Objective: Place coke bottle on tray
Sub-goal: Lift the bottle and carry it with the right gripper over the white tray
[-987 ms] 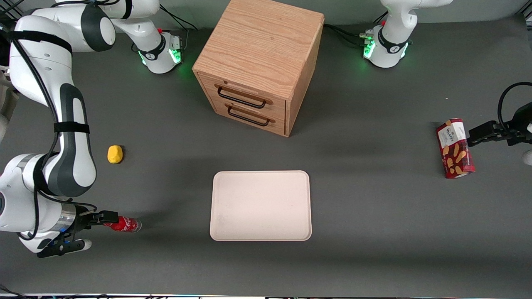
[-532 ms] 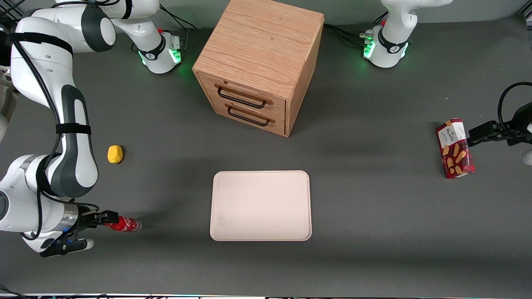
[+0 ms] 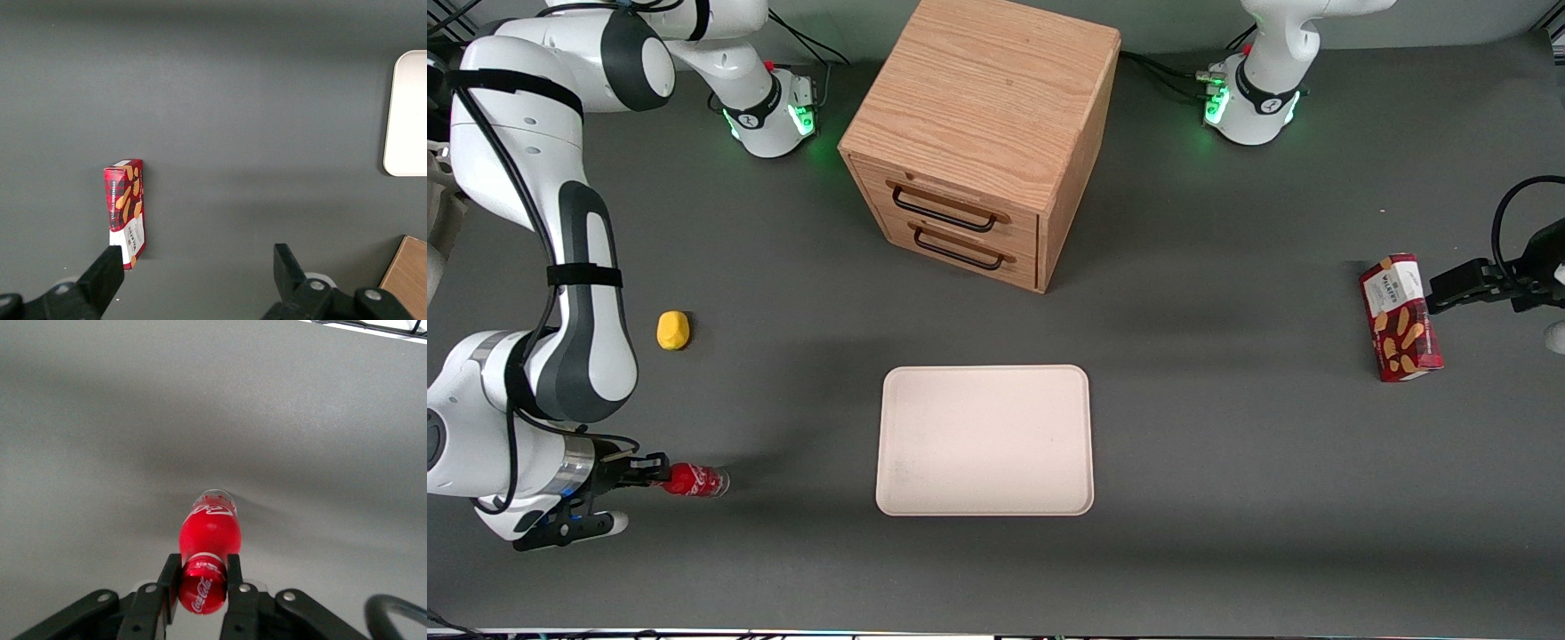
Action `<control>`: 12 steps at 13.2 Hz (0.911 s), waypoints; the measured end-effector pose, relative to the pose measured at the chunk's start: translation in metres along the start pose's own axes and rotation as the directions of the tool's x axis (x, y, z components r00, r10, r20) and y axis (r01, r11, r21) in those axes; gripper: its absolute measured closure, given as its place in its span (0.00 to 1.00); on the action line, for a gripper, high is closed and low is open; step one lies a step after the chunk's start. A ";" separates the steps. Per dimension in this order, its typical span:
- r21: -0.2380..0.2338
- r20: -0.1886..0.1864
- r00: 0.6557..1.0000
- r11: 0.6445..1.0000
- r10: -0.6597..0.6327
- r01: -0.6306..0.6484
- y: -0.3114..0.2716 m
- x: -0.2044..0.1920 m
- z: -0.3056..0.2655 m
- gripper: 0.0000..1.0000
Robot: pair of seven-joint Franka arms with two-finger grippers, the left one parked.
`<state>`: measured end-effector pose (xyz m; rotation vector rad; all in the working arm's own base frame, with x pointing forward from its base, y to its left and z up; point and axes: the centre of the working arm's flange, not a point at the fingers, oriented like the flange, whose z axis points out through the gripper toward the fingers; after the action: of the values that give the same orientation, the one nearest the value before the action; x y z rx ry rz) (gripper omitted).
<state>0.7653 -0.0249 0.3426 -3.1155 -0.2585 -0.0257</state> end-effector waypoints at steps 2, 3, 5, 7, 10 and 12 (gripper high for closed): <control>0.004 0.006 1.000 1.000 -0.001 0.001 -0.002 -0.003 -0.022 0.69; 0.006 0.007 1.000 1.000 -0.002 0.002 -0.003 -0.007 -0.043 0.69; 0.012 0.008 1.000 1.000 -0.004 0.004 -0.006 -0.020 -0.096 0.69; 0.012 0.013 1.000 1.000 -0.004 0.004 -0.009 -0.041 -0.156 0.69; -0.001 0.028 1.000 1.000 -0.004 0.004 -0.013 -0.080 -0.232 0.69; -0.007 0.024 1.000 1.000 -0.005 0.005 -0.017 -0.100 -0.267 0.69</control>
<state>0.6598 -0.0293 0.6079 -3.1235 -0.2668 0.0104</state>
